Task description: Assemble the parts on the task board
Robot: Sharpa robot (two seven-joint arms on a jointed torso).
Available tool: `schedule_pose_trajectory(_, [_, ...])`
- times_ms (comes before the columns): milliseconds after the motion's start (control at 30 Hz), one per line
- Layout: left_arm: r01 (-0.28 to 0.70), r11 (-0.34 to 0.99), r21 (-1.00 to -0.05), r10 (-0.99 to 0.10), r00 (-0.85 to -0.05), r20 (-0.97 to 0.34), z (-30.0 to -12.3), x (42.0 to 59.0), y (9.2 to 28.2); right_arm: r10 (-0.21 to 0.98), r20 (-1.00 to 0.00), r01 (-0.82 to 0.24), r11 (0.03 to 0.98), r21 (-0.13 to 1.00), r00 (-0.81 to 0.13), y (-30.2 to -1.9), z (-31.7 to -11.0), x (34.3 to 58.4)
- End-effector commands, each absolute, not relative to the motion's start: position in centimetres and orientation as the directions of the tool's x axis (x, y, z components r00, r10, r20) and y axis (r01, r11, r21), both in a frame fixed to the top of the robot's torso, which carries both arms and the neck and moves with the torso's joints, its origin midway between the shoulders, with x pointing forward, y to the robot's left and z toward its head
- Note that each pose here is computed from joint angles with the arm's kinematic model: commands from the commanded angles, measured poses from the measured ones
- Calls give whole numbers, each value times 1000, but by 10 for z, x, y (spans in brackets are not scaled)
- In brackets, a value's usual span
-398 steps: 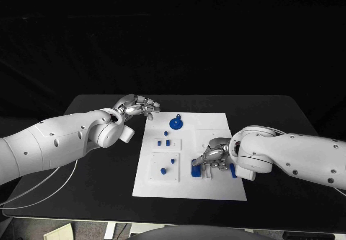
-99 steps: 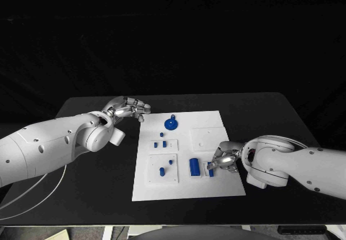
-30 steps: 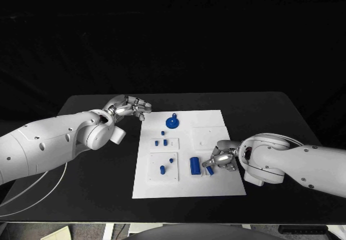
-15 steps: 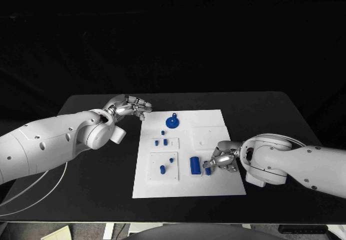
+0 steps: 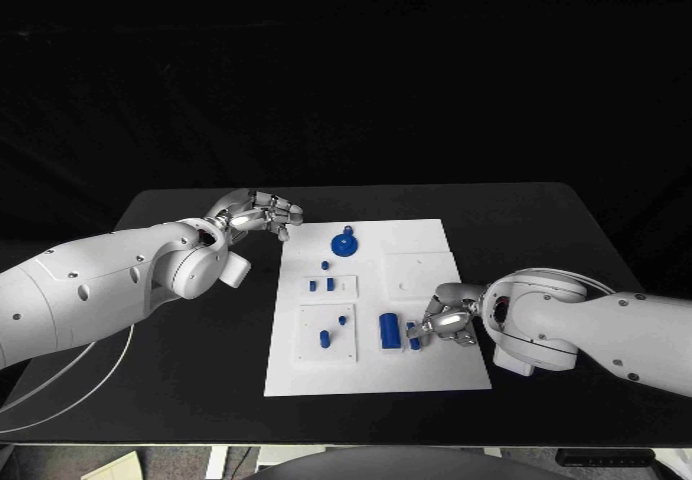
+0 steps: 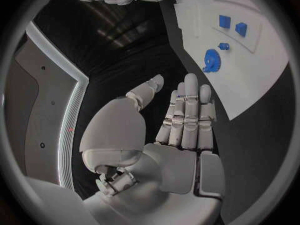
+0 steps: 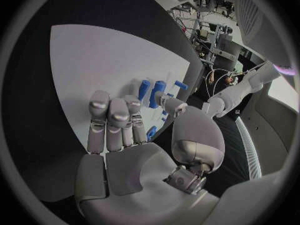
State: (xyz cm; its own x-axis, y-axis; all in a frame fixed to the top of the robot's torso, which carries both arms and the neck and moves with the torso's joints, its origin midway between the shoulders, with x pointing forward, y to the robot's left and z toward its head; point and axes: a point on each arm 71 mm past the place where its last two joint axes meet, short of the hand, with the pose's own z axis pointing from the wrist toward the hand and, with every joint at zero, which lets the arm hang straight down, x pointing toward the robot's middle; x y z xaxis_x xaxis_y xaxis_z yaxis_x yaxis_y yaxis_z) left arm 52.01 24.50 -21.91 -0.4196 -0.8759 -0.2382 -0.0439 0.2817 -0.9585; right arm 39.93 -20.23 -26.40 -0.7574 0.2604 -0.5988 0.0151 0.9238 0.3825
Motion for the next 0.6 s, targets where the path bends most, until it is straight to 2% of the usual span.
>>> schedule_pose_trajectory(33, [-41,272,-961,-874,-429,-229,-218,520,243,225,-601,-18,929,370,-767,-203,-265,399])
schedule_pose_trajectory(600, [-42,273,-961,-874,-428,-229,-218,520,244,193,-585,-40,932,361,-788,-205,-266,396])
